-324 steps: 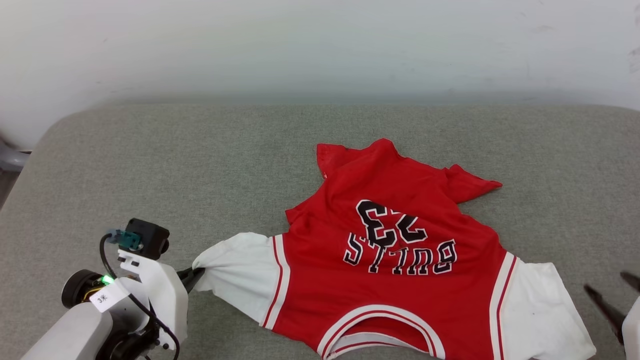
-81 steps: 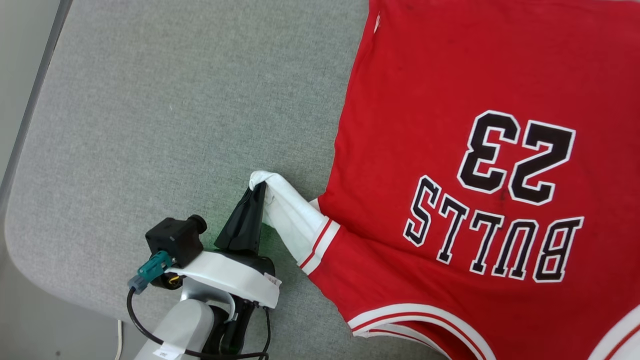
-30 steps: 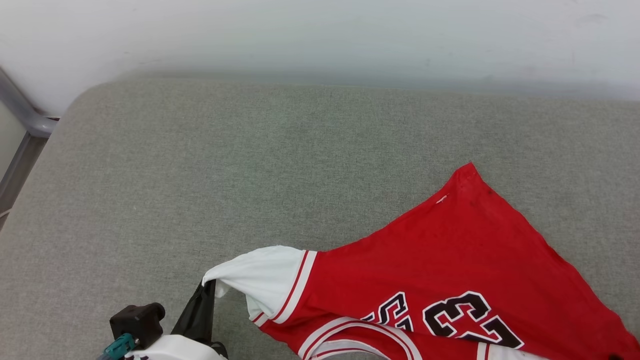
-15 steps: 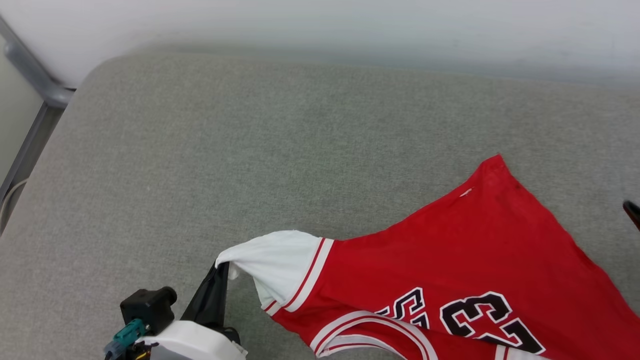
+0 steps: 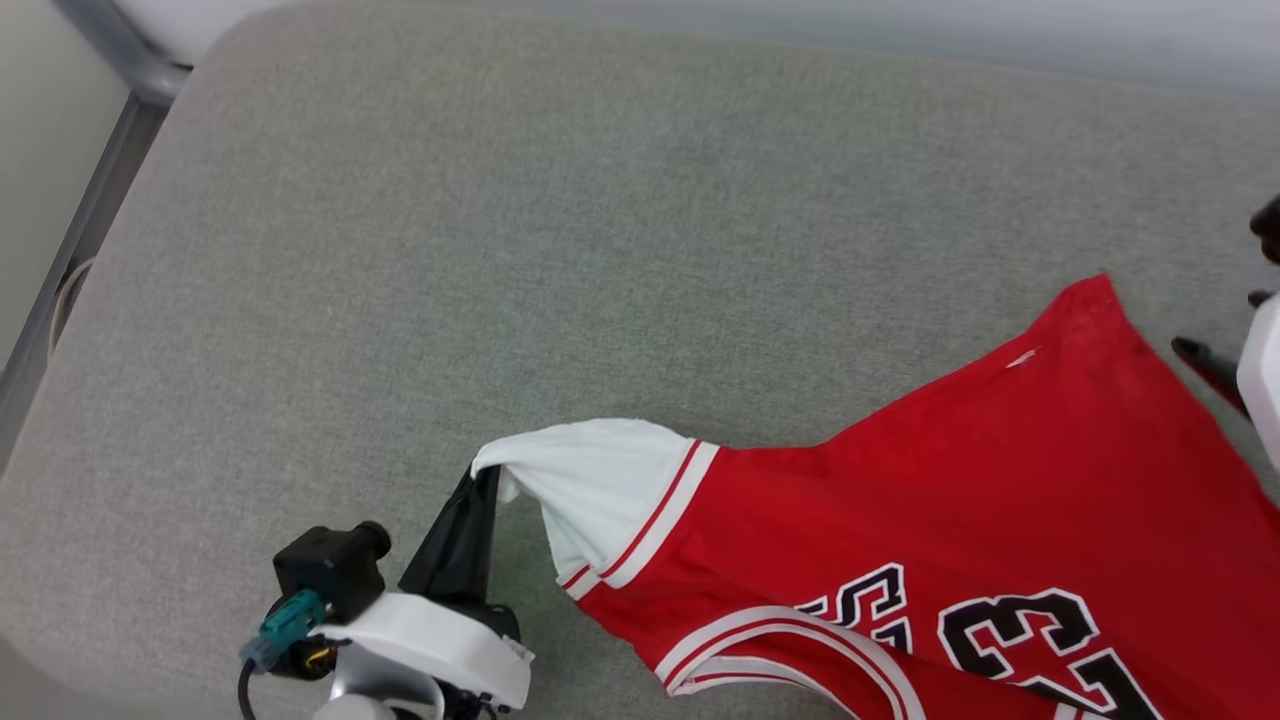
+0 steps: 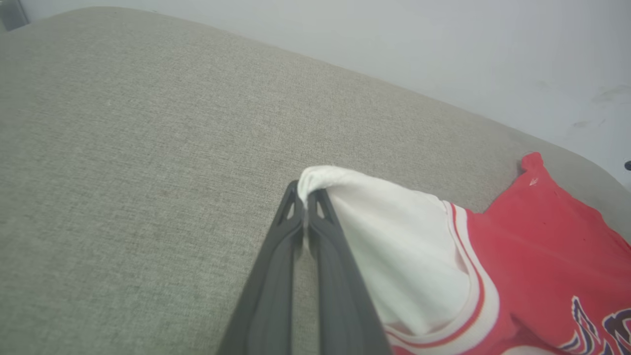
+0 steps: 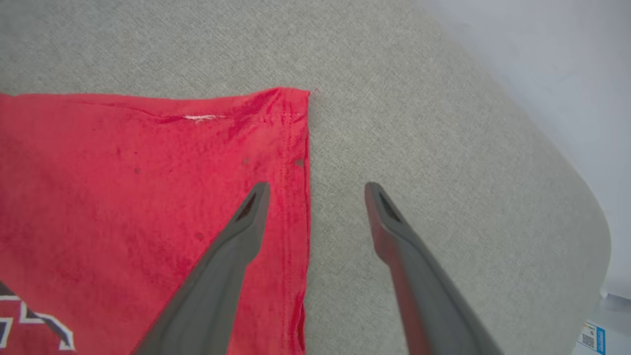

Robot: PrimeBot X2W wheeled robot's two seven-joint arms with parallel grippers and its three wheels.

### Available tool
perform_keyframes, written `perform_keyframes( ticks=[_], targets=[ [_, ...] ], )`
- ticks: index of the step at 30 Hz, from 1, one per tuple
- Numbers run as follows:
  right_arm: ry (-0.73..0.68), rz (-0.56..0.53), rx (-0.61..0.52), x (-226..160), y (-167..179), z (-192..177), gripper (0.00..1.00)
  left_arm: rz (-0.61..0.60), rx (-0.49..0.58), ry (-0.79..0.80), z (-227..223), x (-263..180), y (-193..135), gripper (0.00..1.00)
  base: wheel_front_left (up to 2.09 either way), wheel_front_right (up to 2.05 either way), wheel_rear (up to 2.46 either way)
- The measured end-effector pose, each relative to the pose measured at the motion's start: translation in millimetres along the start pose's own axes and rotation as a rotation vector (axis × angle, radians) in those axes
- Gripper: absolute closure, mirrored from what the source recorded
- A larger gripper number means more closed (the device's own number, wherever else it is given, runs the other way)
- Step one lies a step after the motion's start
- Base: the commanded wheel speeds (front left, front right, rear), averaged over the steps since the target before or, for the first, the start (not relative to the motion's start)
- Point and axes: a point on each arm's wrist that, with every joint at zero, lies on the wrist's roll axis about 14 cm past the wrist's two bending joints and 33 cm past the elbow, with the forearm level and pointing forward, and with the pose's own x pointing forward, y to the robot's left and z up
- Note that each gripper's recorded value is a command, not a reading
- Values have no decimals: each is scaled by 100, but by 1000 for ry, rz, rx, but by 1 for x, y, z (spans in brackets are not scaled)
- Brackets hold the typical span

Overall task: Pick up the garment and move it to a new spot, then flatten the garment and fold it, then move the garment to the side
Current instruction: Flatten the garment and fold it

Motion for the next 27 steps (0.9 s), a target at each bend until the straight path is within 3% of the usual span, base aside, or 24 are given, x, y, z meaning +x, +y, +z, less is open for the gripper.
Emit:
perform_keyframes(
  ticks=[13,20,21,22,27],
  targets=[
    [154,80,-33,92,20,-13,0,21,0,25,-13,19,5,100,0,0,0],
    [218,105,-35,109,26,-33,0,21,-1,35,-18,24,7,100,0,0,0],
    [217,106,-33,108,26,-33,75,23,0,38,-19,24,8,100,0,0,0],
    [214,102,-28,107,24,-33,100,23,1,39,-19,24,8,100,0,0,0],
    [135,104,-7,100,25,-22,100,12,2,25,-16,23,6,100,0,0,0]
  ],
)
